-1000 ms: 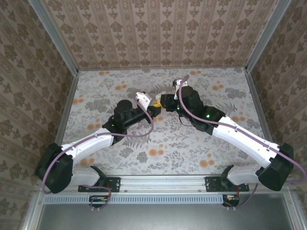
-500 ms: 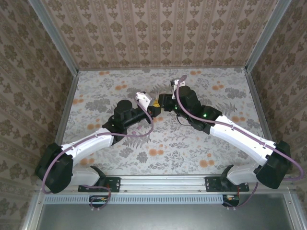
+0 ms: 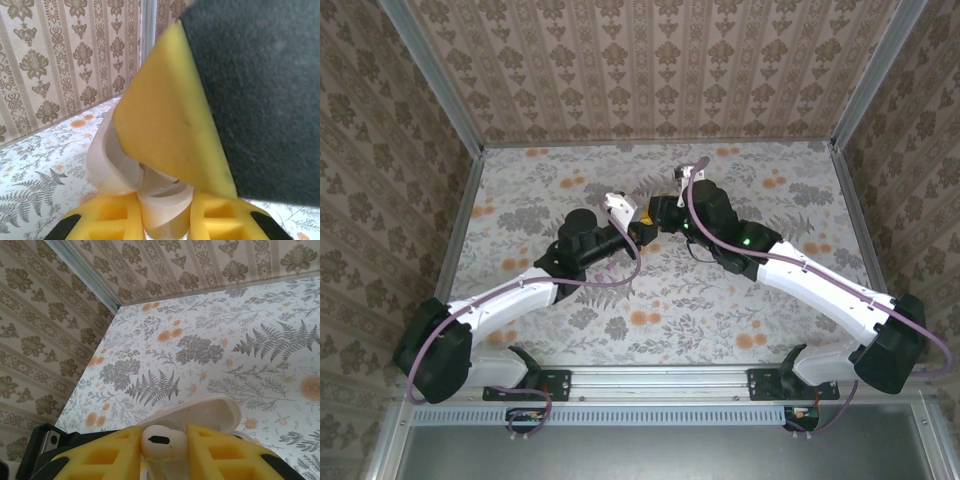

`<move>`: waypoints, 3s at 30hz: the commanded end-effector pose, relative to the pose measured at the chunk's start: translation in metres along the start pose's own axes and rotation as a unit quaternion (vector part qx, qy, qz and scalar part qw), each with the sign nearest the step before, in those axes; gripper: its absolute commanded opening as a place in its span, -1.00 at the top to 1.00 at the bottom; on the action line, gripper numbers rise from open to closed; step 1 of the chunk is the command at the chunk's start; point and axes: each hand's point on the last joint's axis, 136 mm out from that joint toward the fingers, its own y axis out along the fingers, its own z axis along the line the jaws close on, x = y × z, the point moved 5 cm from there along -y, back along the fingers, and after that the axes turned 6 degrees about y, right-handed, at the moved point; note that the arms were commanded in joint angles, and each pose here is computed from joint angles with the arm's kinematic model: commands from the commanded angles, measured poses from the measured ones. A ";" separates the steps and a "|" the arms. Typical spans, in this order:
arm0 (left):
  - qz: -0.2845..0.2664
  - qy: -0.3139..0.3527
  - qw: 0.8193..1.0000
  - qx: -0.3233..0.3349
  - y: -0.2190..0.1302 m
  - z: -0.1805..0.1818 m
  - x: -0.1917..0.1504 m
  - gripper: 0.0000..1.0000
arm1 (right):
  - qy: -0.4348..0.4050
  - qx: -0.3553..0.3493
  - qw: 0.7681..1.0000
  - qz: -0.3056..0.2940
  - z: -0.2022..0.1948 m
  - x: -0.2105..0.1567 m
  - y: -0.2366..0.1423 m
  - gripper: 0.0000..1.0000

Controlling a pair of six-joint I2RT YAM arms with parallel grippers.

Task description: Insert the wireless bluetooth earbuds into the charging case

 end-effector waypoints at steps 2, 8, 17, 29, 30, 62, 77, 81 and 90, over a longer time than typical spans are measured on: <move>-0.050 0.002 0.999 -0.007 0.000 -0.002 0.030 0.91 | -0.006 0.010 1.000 0.010 -0.001 -0.009 -0.001 0.41; -0.054 -0.001 0.999 -0.001 -0.002 0.000 0.031 0.90 | -0.011 0.005 1.000 0.004 -0.006 -0.013 -0.003 0.41; -0.054 -0.003 0.999 0.003 -0.002 0.001 0.031 0.90 | -0.011 0.011 1.000 0.000 -0.009 -0.016 -0.005 0.40; -0.053 -0.002 0.999 0.005 -0.003 0.002 0.030 0.90 | -0.024 0.025 0.999 -0.003 -0.010 -0.019 -0.013 0.40; -0.054 -0.001 0.999 0.005 -0.003 0.002 0.031 0.90 | -0.027 0.025 0.999 0.001 -0.010 -0.019 -0.013 0.40; -0.055 0.014 0.998 -0.001 -0.004 -0.001 0.031 0.90 | -0.041 0.008 0.999 0.021 -0.011 -0.019 -0.009 0.28; -0.054 0.016 0.998 -0.001 -0.005 -0.001 0.031 0.91 | -0.021 0.034 0.999 0.014 -0.004 -0.010 -0.017 0.17; -0.055 0.017 0.998 -0.001 -0.006 -0.001 0.031 0.91 | -0.013 0.034 0.999 0.010 -0.005 -0.006 -0.020 0.05; -0.053 0.020 0.998 -0.002 -0.005 -0.002 0.031 0.91 | 0.003 0.044 0.999 0.004 -0.004 0.000 -0.025 -0.04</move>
